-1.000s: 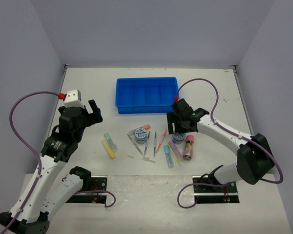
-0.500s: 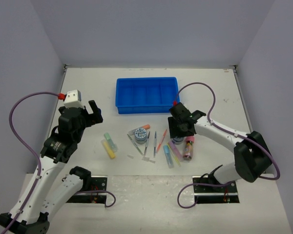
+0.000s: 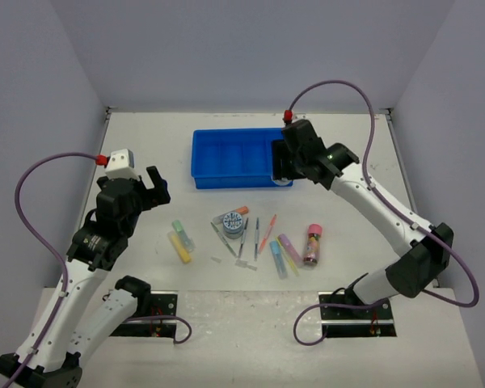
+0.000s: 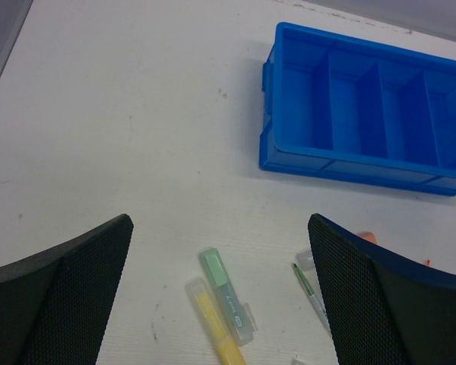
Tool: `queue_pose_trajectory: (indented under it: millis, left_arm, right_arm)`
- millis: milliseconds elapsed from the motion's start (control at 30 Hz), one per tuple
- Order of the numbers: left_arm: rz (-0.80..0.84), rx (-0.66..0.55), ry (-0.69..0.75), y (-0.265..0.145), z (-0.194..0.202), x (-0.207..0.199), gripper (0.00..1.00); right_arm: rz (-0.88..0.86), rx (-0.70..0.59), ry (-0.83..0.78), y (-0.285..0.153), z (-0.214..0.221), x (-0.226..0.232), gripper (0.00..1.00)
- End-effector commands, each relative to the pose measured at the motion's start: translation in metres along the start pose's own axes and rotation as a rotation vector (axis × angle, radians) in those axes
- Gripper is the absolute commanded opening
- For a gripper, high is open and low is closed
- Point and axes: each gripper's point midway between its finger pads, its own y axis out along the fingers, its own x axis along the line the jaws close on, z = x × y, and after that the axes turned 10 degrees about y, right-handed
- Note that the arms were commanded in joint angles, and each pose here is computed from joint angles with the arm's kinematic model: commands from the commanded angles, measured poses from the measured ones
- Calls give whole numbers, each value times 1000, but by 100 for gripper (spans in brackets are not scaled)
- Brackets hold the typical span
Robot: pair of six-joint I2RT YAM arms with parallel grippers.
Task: Sort the stationery into containers
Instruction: Pick up the stationery from the center of the board, then place the stationery in the storage box.
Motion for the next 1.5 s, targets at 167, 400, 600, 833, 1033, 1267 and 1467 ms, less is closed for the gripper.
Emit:
queue_pose_trajectory:
  millis: [167,400,600,833,1033,1267,1467]
  left_arm:
    - [17,-31,11,2,-8,-1,100]
    - [21,-27,11,4,-8,-1,100]
    - [40,-10,18,8,-4,-4,100]
    - [54,-6,21,9,-4,-7,100]
    - [65,2,24,10,-1,-9,100]
    - [82,6,28,10,0,-12,100]
    - [89,6,29,10,0,-13,100]
  right_arm:
    - [69,-104,37,66,-128,-8,1]
    - [80,-37,-2,130,-142,-12,1]
    - [79,6,-18,159,-127,-14,1]
    - [135,15,9,182,-120,-26,1]
    - [204,-41,81,184,-130,-42,0]
    - [188,-56,133,176,-127,-41,0]
    - [159,-74,149,179,-134,-34,25]
